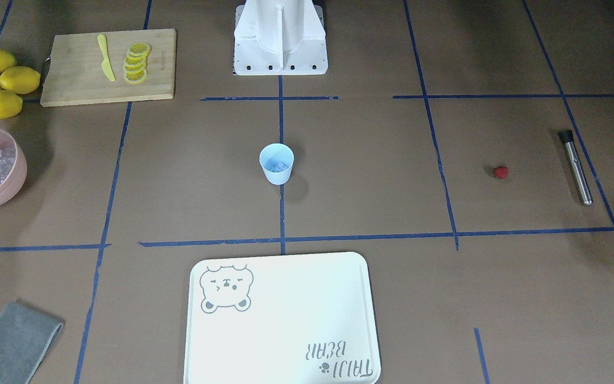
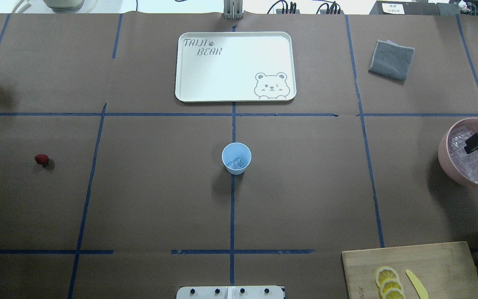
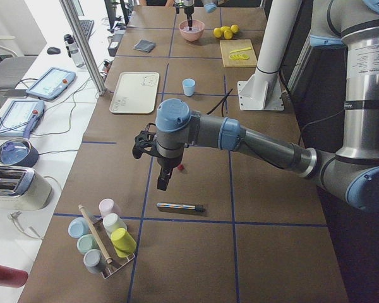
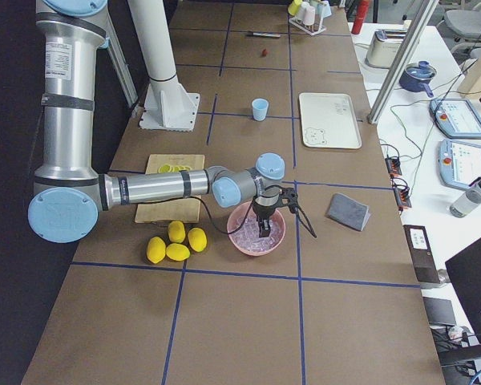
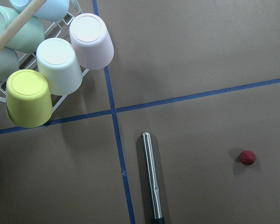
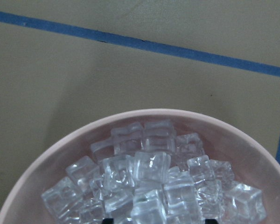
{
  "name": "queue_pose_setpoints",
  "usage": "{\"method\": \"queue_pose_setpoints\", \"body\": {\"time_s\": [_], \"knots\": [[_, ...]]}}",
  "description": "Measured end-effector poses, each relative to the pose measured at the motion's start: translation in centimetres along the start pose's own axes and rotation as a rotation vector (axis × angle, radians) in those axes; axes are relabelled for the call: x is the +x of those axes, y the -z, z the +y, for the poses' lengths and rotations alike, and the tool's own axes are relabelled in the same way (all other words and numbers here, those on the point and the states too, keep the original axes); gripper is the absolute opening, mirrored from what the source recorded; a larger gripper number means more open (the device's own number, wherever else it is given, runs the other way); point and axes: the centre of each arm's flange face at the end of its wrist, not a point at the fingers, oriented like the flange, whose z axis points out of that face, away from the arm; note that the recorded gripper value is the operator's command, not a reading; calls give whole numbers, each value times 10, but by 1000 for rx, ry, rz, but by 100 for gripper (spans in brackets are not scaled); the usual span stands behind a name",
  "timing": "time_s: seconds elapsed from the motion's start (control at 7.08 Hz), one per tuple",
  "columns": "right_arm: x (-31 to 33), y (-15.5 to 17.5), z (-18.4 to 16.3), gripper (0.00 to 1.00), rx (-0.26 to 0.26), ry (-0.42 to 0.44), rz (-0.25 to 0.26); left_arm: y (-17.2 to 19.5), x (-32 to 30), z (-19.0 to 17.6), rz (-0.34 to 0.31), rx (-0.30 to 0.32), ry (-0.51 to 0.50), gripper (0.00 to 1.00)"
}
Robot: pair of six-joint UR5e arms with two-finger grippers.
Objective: Mash ice and strawberries in cup
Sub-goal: 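Grasp a third ice cube from the bowl with the right gripper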
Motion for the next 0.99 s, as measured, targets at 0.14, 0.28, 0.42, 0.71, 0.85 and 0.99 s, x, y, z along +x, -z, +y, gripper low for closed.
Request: {"method": "queue_pose_setpoints", "body": {"time_s": [0.14,0.28,0.42,0.71,0.85,0.99], "knots": [[-1,-1,0,69,-2,1,0,0,0,0,0,0,0,100],[-2,-2,0,69,-4,4,-1,0,0,0,0,0,0,100],[-4,-3,0,69,-6,6,-1,0,0,0,0,0,0,100],[-4,-5,0,44,-9,8,0,0,0,0,0,0,0,100],[-4,-5,1,21,-10,7,0,0,0,0,0,0,0,100],[-3,-6,2,6,-11,8,0,0,0,0,0,1,-1,100]]}}
